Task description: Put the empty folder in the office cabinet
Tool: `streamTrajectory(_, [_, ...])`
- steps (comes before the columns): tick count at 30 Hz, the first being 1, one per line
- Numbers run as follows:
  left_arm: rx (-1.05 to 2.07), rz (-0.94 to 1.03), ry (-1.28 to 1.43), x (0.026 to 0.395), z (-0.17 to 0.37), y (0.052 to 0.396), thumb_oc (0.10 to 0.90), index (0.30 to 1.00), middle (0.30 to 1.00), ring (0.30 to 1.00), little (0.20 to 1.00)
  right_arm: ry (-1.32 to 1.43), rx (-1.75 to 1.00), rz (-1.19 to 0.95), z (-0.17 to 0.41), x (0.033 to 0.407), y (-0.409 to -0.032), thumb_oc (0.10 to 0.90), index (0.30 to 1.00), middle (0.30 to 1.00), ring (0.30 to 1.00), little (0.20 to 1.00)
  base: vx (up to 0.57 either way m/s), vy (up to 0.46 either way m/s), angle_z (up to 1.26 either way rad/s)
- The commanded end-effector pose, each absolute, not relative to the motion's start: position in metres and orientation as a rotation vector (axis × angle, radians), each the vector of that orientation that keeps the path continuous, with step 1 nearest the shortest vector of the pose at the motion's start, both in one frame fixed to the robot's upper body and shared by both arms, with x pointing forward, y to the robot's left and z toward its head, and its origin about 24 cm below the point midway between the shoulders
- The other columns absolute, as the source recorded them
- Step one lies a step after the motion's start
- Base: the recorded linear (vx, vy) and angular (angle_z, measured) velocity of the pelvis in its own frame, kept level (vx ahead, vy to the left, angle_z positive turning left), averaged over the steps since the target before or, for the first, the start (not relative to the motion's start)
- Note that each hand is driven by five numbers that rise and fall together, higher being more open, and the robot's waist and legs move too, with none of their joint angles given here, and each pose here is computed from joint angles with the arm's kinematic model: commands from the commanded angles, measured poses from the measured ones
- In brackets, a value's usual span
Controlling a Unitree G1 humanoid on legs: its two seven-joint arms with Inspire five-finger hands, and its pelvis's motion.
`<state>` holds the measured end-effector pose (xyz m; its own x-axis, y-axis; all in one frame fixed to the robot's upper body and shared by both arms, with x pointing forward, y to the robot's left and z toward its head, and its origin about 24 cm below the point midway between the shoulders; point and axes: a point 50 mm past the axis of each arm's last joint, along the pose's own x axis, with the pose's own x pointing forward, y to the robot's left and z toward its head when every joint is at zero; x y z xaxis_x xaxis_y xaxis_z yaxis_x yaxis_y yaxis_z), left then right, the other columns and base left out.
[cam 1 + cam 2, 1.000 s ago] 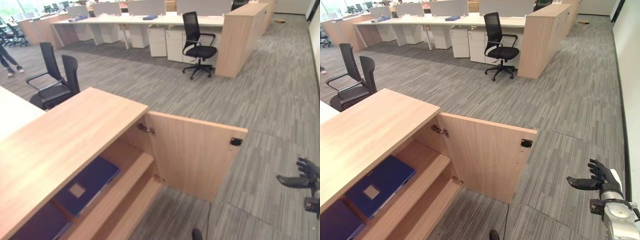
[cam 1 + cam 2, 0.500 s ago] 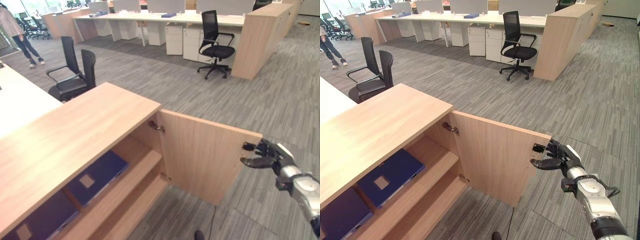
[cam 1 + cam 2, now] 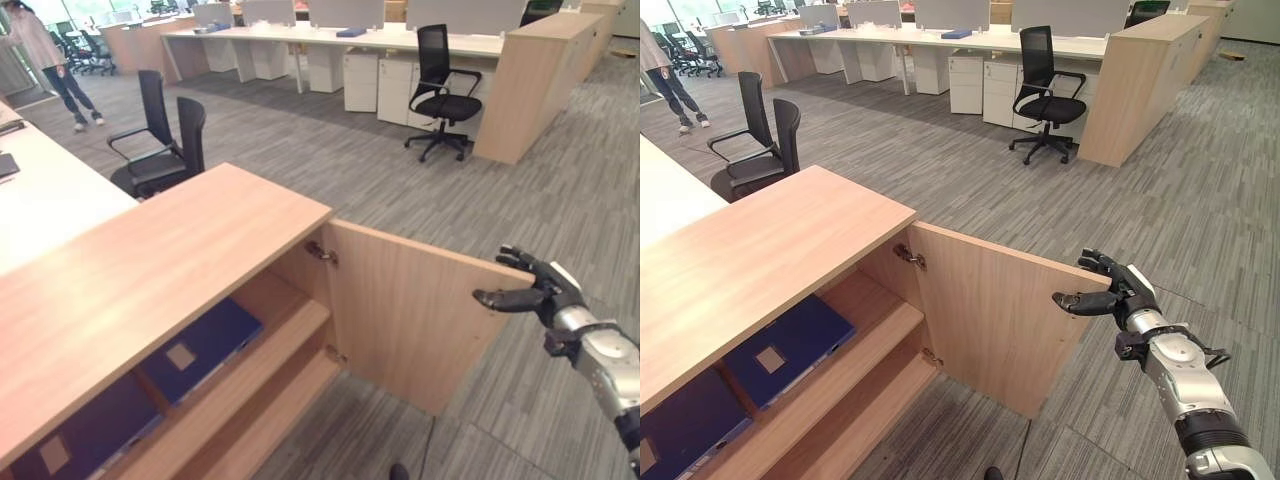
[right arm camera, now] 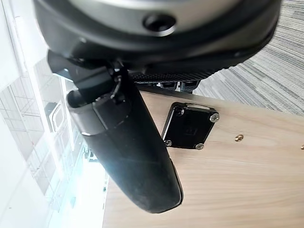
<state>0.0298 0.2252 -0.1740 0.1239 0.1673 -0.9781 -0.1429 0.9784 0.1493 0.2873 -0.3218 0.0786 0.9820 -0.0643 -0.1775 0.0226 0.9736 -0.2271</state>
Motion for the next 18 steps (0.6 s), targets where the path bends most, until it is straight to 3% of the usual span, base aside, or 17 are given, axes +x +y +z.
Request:
streamTrajectory(1, [0.045,0.249,1.413,0.034,-0.170,0.242,0.800,0.900,0.900,0.900,0.900,-0.149,-0.167,0.153,0.142,0.330,-0.267,0.800,0.900,0.900,0.900,0.900,0.00,0.000,0.00])
streamTrajectory(3, [0.030,0.239,1.399,0.040,-0.170,0.240,0.800,0.900,0.900,0.900,0.900,-0.074,-0.215,0.380,0.128,0.328,-0.230,0.800,0.900,0.900,0.900,0.900,0.00,0.000,0.00])
streamTrajectory(5, [0.027,0.233,1.392,0.042,-0.170,0.239,0.800,0.900,0.900,0.900,0.900,-0.048,-0.250,0.450,0.125,0.326,-0.221,0.800,0.900,0.900,0.900,0.900,0.00,0.000,0.00])
streamTrajectory(7, [0.022,0.179,1.351,0.055,-0.170,0.232,0.800,0.900,0.900,0.900,0.900,0.162,-0.430,0.929,0.095,0.295,-0.169,0.800,0.900,0.900,0.900,0.900,0.00,0.000,0.00])
streamTrajectory(8, [0.019,0.179,1.351,0.055,-0.170,0.232,0.800,0.900,0.900,0.900,0.900,0.164,-0.432,0.930,0.095,0.295,-0.168,0.800,0.900,0.900,0.900,0.900,0.00,0.000,0.00])
streamTrajectory(11, [0.040,0.142,1.322,0.063,-0.169,0.229,0.800,0.900,0.900,0.900,0.900,0.298,-0.437,1.262,0.078,0.260,-0.140,0.800,0.900,0.900,0.900,0.900,-0.01,0.005,0.11])
streamTrajectory(18, [0.086,0.133,1.333,0.061,-0.168,0.234,0.800,0.900,0.900,0.900,0.900,0.313,-0.290,1.400,0.082,0.245,-0.116,0.800,0.900,0.900,0.900,0.900,-0.01,0.006,0.06])
